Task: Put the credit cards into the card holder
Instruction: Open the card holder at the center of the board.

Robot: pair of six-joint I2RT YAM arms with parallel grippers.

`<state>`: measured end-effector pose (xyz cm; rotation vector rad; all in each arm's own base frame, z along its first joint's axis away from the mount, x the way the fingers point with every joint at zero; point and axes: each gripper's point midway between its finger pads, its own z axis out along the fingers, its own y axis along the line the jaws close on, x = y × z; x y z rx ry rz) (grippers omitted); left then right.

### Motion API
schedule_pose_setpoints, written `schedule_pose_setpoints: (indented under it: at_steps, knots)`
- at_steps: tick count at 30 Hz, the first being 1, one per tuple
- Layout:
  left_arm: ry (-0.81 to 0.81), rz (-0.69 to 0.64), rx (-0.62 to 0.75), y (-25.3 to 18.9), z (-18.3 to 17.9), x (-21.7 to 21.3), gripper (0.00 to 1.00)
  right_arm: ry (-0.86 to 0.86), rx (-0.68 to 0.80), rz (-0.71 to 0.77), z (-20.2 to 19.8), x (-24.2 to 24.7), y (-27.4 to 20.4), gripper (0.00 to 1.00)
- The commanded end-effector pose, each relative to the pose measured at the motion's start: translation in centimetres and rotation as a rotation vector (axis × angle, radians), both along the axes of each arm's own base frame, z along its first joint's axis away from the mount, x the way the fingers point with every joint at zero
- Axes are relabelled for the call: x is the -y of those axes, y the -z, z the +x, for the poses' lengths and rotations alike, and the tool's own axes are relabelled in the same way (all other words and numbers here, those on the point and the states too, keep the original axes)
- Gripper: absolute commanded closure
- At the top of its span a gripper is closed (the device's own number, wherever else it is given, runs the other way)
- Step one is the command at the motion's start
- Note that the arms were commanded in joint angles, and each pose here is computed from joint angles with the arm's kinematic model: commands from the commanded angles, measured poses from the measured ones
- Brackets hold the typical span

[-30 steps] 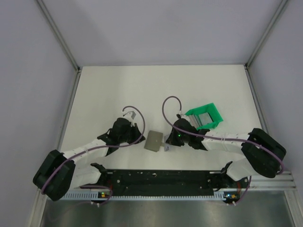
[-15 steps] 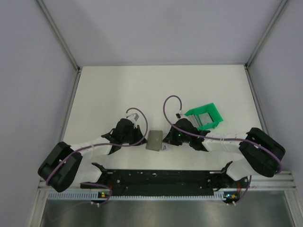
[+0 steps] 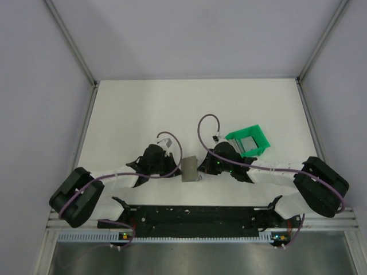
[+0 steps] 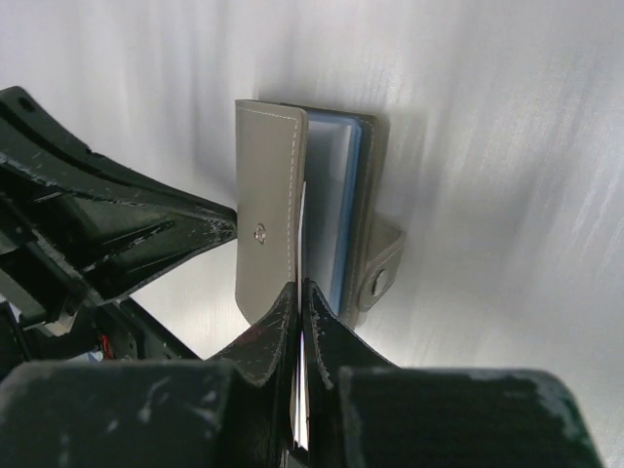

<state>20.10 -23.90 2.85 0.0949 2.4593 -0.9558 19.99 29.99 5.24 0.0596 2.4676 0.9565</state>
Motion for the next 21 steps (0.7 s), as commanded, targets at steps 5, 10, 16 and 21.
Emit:
schedule_pose_setpoints:
  at_steps: [5, 10, 16, 21]
  knots:
    - [0.023, -0.055, 0.040, -1.6, 0.4, 1.3, 1.00, -0.080, 0.113, 0.121, 1.0, -2.5, -5.5, 1.00]
    - [-0.012, -0.029, 0.054, -1.6, 0.9, 0.7, 1.00, -0.119, 0.121, 0.152, 0.6, -3.9, -6.3, 1.00]
    - [-0.080, 0.028, 0.059, -1.4, 1.3, -0.7, 1.00, -0.160, 0.124, 0.185, 0.2, -5.4, -7.1, 1.00]
    - [-0.134, 0.077, 0.056, -0.9, 1.4, -2.0, 1.00, -0.188, 0.106, 0.183, 0.0, -6.3, -6.7, 1.00]
